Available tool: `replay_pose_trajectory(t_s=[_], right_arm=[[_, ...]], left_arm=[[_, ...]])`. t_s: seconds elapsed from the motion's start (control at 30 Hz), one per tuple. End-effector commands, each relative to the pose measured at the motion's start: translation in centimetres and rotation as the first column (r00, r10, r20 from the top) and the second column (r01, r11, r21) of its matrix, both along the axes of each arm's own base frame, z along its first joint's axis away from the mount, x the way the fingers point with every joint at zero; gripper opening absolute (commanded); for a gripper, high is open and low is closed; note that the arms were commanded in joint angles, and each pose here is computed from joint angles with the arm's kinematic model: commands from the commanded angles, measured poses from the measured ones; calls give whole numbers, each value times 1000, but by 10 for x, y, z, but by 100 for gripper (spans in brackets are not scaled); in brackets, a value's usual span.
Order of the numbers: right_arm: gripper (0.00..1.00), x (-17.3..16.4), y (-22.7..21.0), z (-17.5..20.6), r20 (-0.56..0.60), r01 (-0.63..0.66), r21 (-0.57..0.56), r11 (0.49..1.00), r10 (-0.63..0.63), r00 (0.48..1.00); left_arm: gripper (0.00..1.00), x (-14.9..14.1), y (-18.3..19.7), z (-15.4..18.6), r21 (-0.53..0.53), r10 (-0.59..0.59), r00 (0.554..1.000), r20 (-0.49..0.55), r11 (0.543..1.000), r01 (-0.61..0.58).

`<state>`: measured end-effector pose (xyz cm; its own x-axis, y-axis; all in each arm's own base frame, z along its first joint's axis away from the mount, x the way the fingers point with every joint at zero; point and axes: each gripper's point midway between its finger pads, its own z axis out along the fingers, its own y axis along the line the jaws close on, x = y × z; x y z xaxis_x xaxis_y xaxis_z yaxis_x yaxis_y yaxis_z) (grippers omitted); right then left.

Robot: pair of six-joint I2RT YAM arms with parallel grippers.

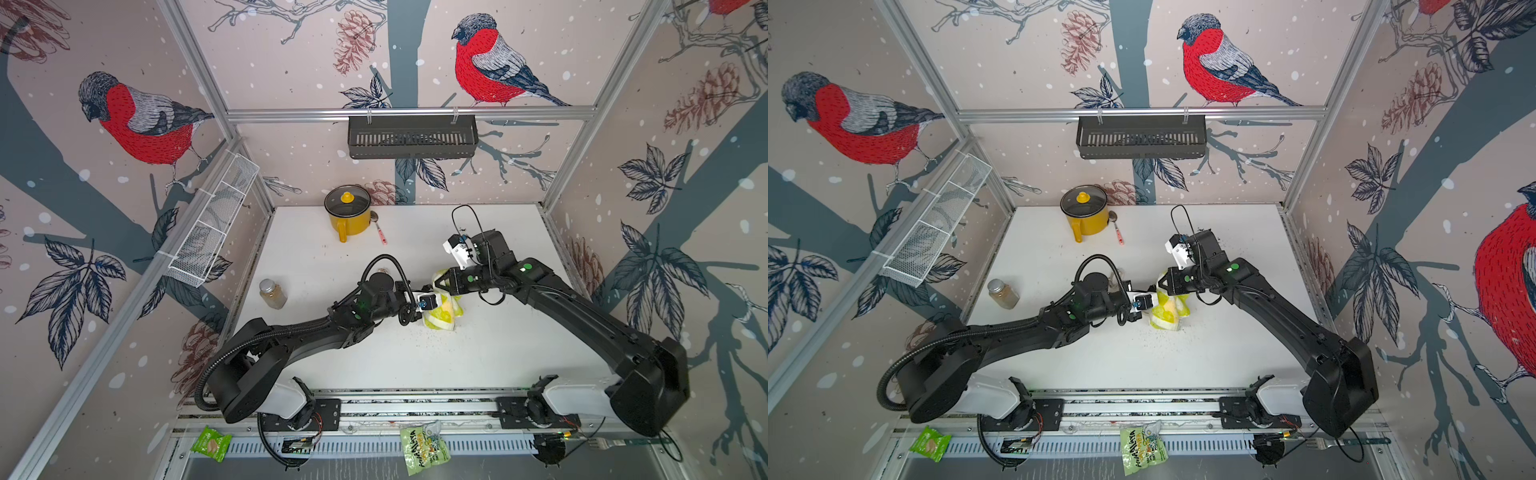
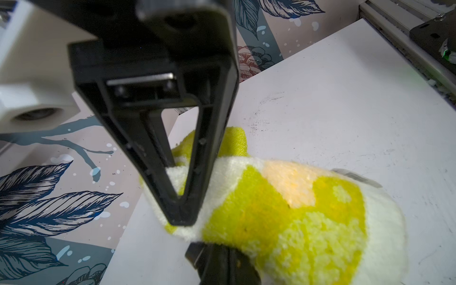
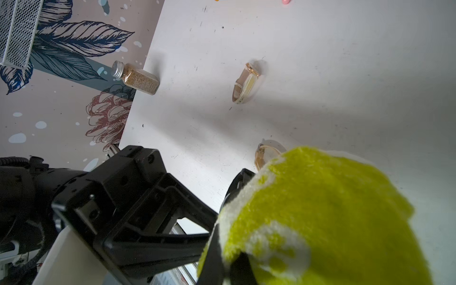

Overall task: Wipe the watch dial
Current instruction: Wipe the dirt from the watch dial.

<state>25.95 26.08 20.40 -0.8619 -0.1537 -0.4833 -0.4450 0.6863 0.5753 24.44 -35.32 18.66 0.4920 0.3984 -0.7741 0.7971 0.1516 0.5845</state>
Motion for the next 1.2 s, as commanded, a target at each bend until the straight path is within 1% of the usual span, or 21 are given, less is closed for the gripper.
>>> replay_pose_trajectory(t_s=[0.0,0.23,0.43,0.57,0.6,0.77,0.87,1.03,1.17], right_arm=[[4,-3,-9,-18,-28,-5,-43,999,4,1000],[4,-8,-21,-35,-62,8,-28,1000,-10,998],[4,-5,-32,-28,-43,35,-27,999,-36,998],[4,-2,-39,-13,-25,58,-32,998,-59,998],[4,-4,-41,-1,3,63,-20,998,-63,998],[4,-4,-48,29,68,80,-16,997,-78,995],[4,-4,-56,44,112,95,-18,995,-93,989],[4,-6,-67,69,177,120,20,993,-121,977],[4,-7,-68,79,197,111,19,994,-113,974]], left_arm=[[0,-5,-7,46,-115,-35,987,159,992,54],[0,-4,-3,55,-133,3,977,214,991,26],[0,-5,-3,55,-121,-1,972,234,992,31],[0,-5,-2,54,-118,5,969,248,993,25],[0,-4,-3,54,-117,5,968,253,993,25],[0,-3,-5,55,-117,6,963,270,993,27],[0,-3,-9,50,-84,0,956,292,996,26],[0,-3,-12,47,-81,2,952,305,996,23],[0,-4,-15,36,-41,7,928,373,999,8]])
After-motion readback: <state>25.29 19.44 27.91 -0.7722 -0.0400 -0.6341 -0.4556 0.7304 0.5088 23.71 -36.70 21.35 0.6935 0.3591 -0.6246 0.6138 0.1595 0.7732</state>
